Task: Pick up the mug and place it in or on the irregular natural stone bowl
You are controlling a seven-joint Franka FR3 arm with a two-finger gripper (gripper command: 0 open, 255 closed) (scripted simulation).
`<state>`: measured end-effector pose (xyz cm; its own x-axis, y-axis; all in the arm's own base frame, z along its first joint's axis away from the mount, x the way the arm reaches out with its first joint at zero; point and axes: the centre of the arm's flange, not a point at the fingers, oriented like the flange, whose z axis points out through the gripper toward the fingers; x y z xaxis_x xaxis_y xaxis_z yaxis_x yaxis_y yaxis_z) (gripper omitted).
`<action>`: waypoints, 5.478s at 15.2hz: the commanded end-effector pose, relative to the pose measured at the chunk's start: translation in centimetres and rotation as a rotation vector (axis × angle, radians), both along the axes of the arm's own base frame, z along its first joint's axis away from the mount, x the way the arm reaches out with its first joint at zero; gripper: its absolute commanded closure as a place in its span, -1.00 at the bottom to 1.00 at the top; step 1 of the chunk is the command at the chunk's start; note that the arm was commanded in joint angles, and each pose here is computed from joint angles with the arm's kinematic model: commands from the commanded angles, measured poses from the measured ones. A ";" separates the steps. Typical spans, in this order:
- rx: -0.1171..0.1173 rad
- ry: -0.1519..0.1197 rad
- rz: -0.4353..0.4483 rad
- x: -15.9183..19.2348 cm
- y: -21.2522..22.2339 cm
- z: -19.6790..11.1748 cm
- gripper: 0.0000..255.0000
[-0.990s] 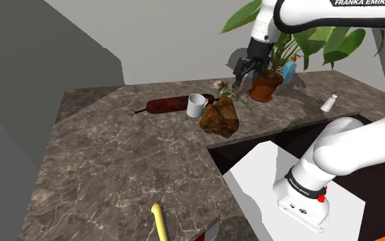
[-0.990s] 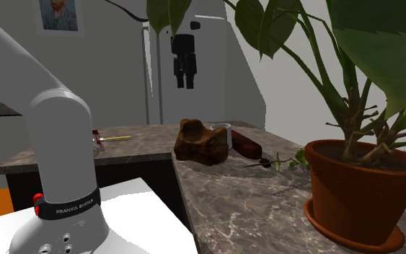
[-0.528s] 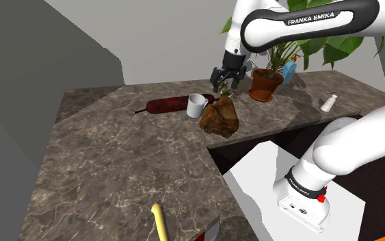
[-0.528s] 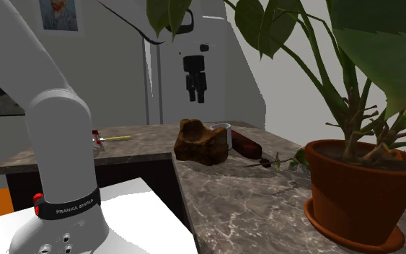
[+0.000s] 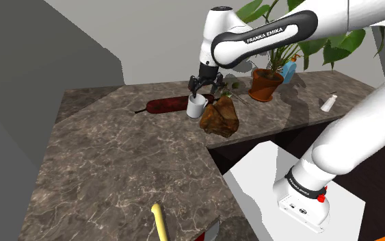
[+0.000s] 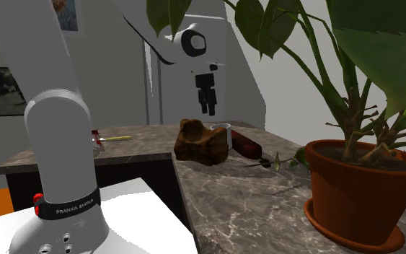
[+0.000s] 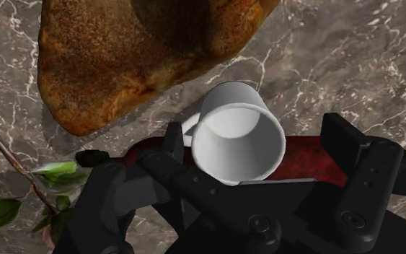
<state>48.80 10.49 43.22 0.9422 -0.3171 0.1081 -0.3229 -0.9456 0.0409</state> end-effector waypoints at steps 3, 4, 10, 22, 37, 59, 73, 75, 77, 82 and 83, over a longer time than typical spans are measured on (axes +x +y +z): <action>-0.016 -0.015 -0.035 4.2 1.6 -3.3 -1.00; -0.020 -0.018 -0.043 5.2 1.9 -4.1 -1.00; -0.023 -0.021 -0.049 6.2 1.9 -7.2 -1.00; -0.023 -0.020 -0.049 6.3 1.7 -8.5 1.00; -0.023 -0.021 -0.049 6.3 1.7 -4.8 1.00; -0.023 -0.021 -0.049 6.3 1.7 6.8 1.00; -0.023 -0.021 -0.049 5.1 1.5 13.8 1.00; -0.023 -0.021 -0.049 2.5 0.9 14.1 1.00; -0.023 -0.021 -0.049 -0.1 0.4 14.5 1.00; -0.023 -0.021 -0.049 -6.4 -1.0 15.4 1.00; -0.023 -0.021 -0.049 -7.7 -1.3 15.5 1.00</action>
